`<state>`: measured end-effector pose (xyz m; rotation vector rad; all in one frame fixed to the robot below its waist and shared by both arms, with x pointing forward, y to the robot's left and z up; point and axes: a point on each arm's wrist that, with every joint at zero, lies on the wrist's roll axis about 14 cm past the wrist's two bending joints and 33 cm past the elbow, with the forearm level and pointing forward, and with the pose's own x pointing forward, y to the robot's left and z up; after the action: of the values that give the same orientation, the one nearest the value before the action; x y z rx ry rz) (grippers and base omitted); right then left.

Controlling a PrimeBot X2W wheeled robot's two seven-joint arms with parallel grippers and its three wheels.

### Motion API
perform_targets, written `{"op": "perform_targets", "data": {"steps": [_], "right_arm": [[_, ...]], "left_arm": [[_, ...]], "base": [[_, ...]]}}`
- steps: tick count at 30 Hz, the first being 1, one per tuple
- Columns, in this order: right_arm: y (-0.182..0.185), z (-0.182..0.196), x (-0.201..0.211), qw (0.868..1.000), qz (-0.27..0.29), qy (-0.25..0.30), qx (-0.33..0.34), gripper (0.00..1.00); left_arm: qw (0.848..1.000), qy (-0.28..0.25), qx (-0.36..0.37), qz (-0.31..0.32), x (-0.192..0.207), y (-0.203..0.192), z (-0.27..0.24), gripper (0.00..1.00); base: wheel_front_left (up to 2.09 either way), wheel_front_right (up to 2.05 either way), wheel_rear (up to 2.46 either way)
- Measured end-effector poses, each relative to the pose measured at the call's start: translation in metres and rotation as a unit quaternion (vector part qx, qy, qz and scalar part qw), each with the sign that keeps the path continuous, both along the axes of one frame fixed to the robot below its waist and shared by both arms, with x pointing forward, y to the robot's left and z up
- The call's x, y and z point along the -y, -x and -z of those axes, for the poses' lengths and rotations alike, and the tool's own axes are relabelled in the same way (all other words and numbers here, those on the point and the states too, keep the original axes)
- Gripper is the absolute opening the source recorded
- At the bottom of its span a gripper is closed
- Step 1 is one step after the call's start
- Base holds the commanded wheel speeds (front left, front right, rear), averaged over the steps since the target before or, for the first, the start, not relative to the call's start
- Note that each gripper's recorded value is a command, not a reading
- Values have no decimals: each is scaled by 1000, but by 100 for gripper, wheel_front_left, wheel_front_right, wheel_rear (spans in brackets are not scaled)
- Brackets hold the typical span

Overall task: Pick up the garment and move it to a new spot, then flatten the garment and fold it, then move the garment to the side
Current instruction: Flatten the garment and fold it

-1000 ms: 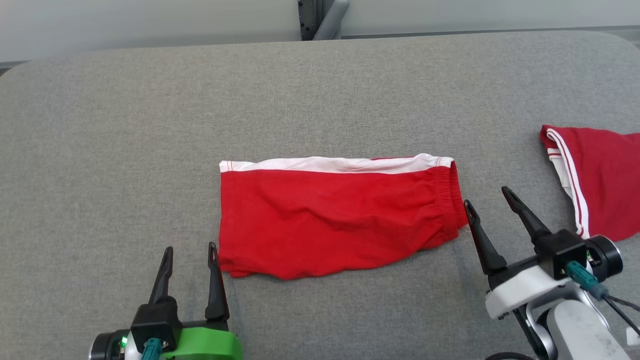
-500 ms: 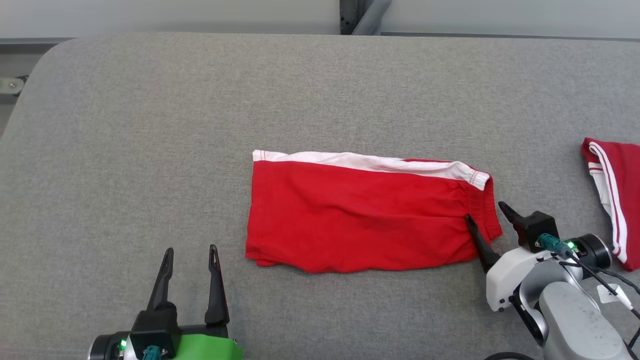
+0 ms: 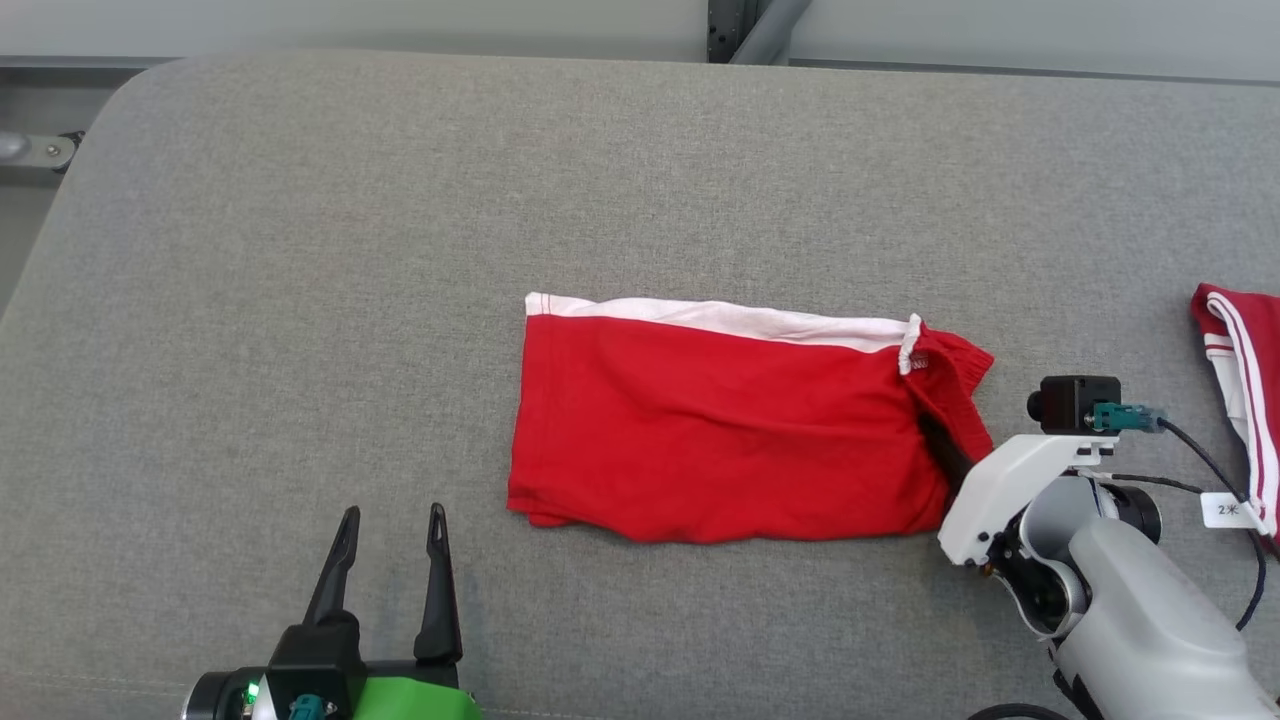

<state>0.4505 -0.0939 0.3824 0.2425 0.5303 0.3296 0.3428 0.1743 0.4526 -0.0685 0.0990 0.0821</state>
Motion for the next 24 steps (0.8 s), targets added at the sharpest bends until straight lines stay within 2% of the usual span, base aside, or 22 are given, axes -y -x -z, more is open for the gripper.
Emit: {"op": "perform_targets", "data": {"steps": [2,4,7,10,13,16,18,19,20,24], "right_arm": [[-1,-8,6,999,11,-38,-23,0],[-5,-15,31,998,27,-38,-29,0],[-8,-28,90,997,64,-13,-32,0],[-9,-49,140,996,84,37,-16,0],[-18,-85,152,995,72,60,28,0],[-21,-114,132,995,28,72,65,0],[-21,-126,101,995,-13,67,78,0],[-13,-119,59,995,-62,53,62,0],[-8,-112,38,994,-86,47,52,0],[-2,-85,-13,992,-122,37,23,0]], "left_arm": [[1000,0,-2,1,-2,2,1,100],[1000,3,1,8,0,2,0,100],[1000,8,5,19,3,5,-2,100],[1000,13,8,20,2,11,-4,100],[999,27,11,16,2,19,-5,100],[999,37,14,16,5,25,-6,100],[999,40,12,19,8,26,-6,100],[999,43,4,25,14,27,-1,100],[999,46,1,28,16,27,1,100],[997,52,-14,48,30,23,9,100]], "base": [[0,0,0],[0,0,0],[0,0,0],[0,0,0],[0,0,0],[0,0,0],[0,0,0],[0,0,0],[0,0,0],[0,0,0]]}}
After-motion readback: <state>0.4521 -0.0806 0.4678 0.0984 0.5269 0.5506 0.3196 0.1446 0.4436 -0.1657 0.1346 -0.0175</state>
